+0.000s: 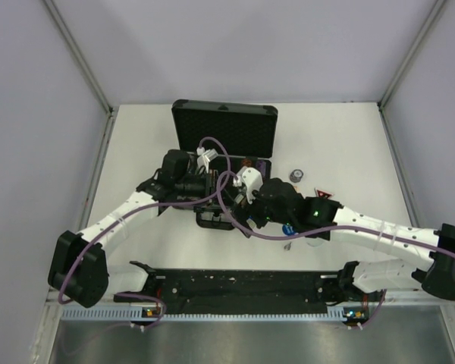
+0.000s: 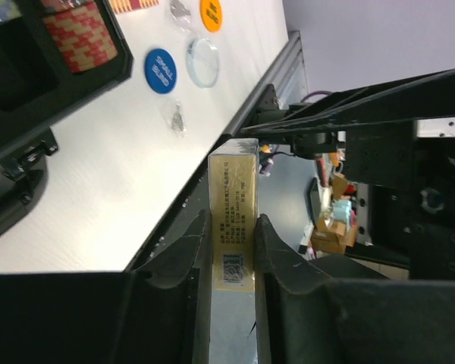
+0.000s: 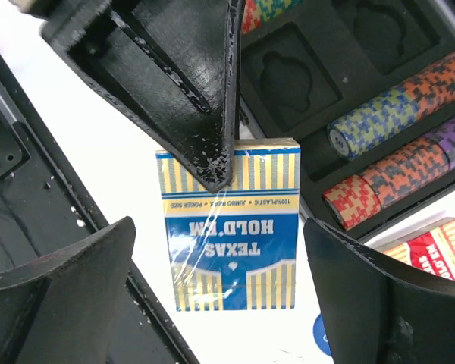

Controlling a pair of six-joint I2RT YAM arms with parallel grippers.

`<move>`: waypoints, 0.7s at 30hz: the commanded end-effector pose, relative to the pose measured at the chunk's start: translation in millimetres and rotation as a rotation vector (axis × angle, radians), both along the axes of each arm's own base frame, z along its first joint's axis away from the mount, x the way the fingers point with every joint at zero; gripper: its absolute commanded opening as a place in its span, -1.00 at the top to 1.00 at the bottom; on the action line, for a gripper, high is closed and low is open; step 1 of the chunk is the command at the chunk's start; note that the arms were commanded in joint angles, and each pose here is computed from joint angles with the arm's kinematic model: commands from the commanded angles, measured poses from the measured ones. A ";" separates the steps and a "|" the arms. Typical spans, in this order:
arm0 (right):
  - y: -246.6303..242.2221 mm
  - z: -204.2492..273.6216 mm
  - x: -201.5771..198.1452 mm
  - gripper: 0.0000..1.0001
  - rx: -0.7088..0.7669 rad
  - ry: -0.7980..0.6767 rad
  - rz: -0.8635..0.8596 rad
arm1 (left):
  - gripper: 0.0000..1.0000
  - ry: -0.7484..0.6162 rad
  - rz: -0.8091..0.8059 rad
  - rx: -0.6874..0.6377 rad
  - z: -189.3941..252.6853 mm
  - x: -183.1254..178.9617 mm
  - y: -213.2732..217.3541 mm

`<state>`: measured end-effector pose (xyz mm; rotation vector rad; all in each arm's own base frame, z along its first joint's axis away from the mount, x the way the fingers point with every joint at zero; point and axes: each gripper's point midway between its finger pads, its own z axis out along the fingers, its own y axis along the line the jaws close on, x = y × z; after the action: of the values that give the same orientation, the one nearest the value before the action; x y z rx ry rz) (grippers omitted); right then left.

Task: Pack up texas hold em set

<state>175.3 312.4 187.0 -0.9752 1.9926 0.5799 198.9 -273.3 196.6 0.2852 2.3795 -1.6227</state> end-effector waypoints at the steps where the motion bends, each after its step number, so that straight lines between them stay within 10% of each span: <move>1: 7.0 49.4 6.2 -0.87 0.144 -0.093 -0.021 | 1.00 -0.183 0.070 0.012 26.0 26.3 1.1; 12: -46.8 69.6 34.8 -0.90 0.189 -0.171 -0.353 | 1.00 -0.318 0.594 0.186 28.9 120.2 74.5; 21: -88.1 75.8 36.9 -0.89 0.243 -0.162 -0.501 | 1.00 -0.436 0.539 0.161 30.8 183.0 54.9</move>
<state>207.2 246.5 246.4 -0.4867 1.8975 0.4374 337.8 -202.3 186.2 -0.1147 2.1996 -0.9734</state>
